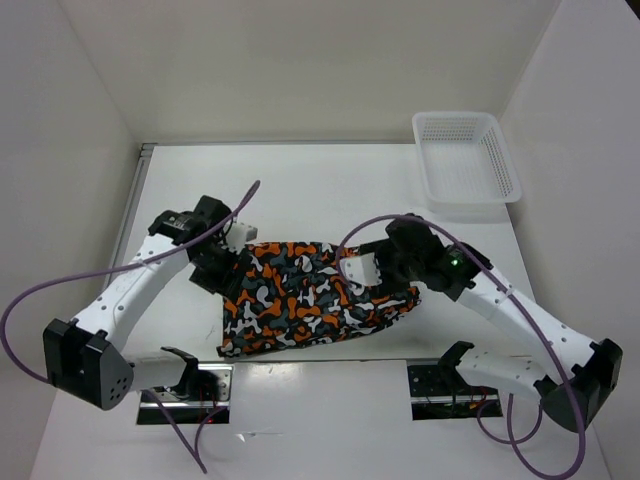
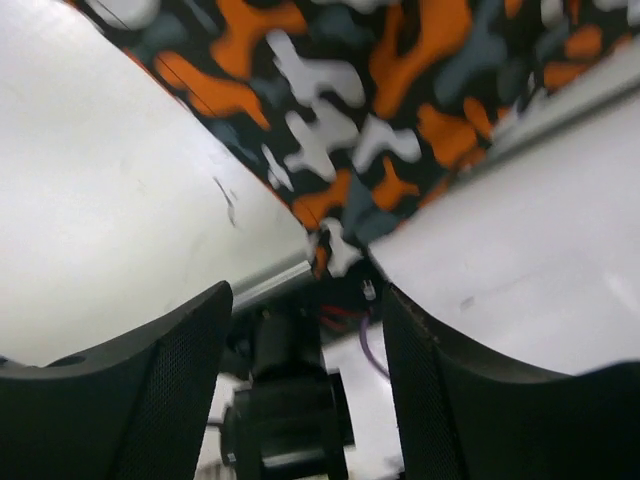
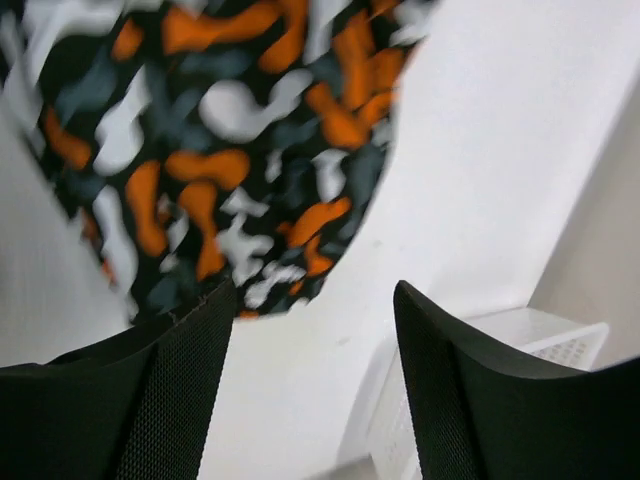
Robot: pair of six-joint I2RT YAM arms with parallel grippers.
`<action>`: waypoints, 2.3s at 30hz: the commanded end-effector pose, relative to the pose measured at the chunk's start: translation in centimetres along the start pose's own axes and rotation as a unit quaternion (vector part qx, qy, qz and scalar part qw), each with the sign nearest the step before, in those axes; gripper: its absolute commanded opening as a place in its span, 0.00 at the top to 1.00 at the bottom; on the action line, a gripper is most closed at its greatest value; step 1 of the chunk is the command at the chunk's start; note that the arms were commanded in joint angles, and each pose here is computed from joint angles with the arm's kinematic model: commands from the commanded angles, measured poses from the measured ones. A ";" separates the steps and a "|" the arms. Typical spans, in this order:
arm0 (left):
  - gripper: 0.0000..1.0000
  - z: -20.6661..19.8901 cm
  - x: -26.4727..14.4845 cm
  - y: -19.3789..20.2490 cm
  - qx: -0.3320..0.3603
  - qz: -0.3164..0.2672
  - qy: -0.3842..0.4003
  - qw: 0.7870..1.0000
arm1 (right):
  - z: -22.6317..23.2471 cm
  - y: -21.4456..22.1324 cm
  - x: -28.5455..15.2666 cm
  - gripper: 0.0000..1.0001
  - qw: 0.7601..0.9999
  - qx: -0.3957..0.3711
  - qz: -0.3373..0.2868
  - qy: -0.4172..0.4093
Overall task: Fold and stack the shorts
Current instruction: Fold the shorts
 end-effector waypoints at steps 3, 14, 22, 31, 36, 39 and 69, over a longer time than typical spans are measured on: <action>0.31 3.5 1.4 -7.3 -0.022 -0.140 -0.042 0.989 | -7.2 -6.2 -1.1 0.37 0.975 0.115 -0.150 0.114; 0.35 5.8 9.6 -11.7 -0.034 -0.070 -0.043 0.996 | 0.0 -3.8 12.5 0.92 0.974 0.202 -0.088 -0.056; 0.35 10.6 14.2 -14.7 -0.075 -0.047 -0.081 0.993 | -3.1 -1.9 17.0 0.89 0.960 0.276 -0.046 -0.007; 0.32 17.6 13.9 -22.9 -0.109 -0.113 -0.168 0.973 | -14.0 -2.6 22.6 0.80 0.944 0.312 -0.032 0.102; 0.27 20.4 10.3 -26.6 -0.126 -0.170 -0.198 0.957 | -24.2 -1.8 22.2 0.80 0.909 0.375 -0.021 0.180; 0.27 21.4 8.4 -27.3 -0.136 -0.185 -0.204 0.952 | -27.7 -1.4 21.0 0.76 0.882 0.427 -0.032 0.197; 0.25 18.8 9.0 -21.4 -0.138 -0.171 -0.150 0.964 | -3.2 3.8 8.5 0.06 0.950 0.297 0.089 0.039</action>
Point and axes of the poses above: each gripper's point midway between its finger pads, its own x axis out along the fingers, its own z axis along the line the jaws close on, y = z × x, the point moved 4 cm from there along -x, back along the fingers, and after that the axes turned 2 degrees about -x, right-handed, at the moved point
